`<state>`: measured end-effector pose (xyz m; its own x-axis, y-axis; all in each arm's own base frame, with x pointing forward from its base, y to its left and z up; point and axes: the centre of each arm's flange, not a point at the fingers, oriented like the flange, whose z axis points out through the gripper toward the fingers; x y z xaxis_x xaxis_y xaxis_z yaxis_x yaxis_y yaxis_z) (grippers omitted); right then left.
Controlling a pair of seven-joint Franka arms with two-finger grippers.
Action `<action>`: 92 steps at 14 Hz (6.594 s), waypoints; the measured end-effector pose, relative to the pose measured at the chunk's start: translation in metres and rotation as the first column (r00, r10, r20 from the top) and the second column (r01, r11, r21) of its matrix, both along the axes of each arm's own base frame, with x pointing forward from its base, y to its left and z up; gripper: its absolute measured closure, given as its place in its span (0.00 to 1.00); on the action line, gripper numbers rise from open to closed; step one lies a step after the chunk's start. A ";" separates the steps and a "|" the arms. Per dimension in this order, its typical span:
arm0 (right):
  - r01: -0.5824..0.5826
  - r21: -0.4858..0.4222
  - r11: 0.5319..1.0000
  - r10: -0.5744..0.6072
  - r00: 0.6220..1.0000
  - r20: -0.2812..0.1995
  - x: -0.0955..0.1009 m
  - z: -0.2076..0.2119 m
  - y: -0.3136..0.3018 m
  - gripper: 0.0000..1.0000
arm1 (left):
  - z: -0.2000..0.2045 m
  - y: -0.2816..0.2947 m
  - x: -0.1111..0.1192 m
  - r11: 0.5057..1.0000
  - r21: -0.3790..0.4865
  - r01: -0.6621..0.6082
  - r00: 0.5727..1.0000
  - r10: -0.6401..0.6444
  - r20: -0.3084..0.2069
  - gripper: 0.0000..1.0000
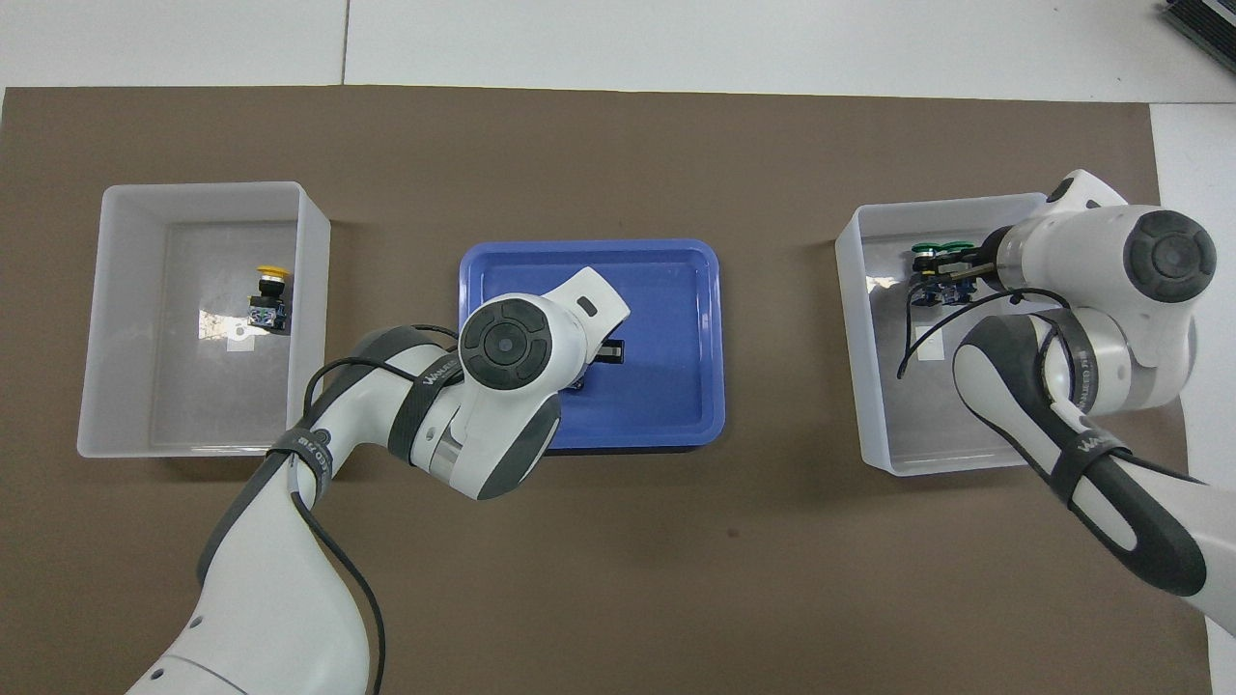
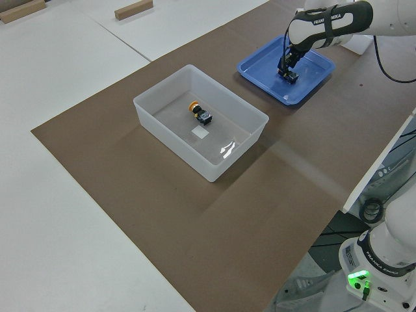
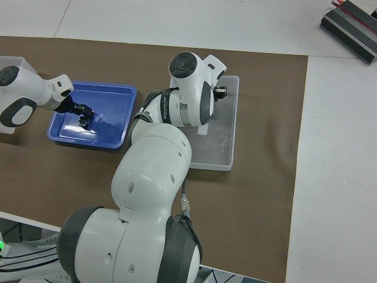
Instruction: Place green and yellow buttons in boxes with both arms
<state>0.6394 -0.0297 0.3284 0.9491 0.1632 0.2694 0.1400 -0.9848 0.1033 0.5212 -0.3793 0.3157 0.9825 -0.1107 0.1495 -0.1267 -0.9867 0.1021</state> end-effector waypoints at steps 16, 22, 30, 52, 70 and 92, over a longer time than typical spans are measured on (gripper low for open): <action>0.012 0.013 1.000 -0.013 1.000 0.019 0.014 0.016 0.014 0.00 | -0.001 0.009 0.006 0.999 -0.016 -0.044 0.999 0.045 0.026 0.68; 0.033 -0.032 0.999 -0.036 0.996 -0.082 0.015 0.114 0.040 0.00 | 0.071 0.054 0.062 0.990 -0.002 -0.144 0.990 0.144 0.005 0.68; 0.107 -0.024 0.994 -0.109 0.987 -0.116 -0.009 0.175 0.102 0.00 | 0.144 0.265 0.142 0.990 0.078 -0.121 0.991 0.126 -0.054 0.68; 0.186 -0.010 0.983 -0.185 0.970 -0.156 -0.060 0.283 0.098 0.00 | 0.019 0.430 0.088 0.991 0.107 -0.083 0.996 0.087 -0.028 0.28; 0.213 0.033 0.977 -0.194 0.935 -0.295 -0.091 0.283 0.074 0.00 | 0.290 0.334 0.085 0.988 0.133 0.072 0.985 -0.049 -0.168 0.22; 0.247 0.050 0.968 -0.225 0.937 -0.267 -0.093 0.276 0.039 0.00 | 0.288 0.369 0.047 0.992 0.129 0.016 0.988 0.004 -0.157 0.00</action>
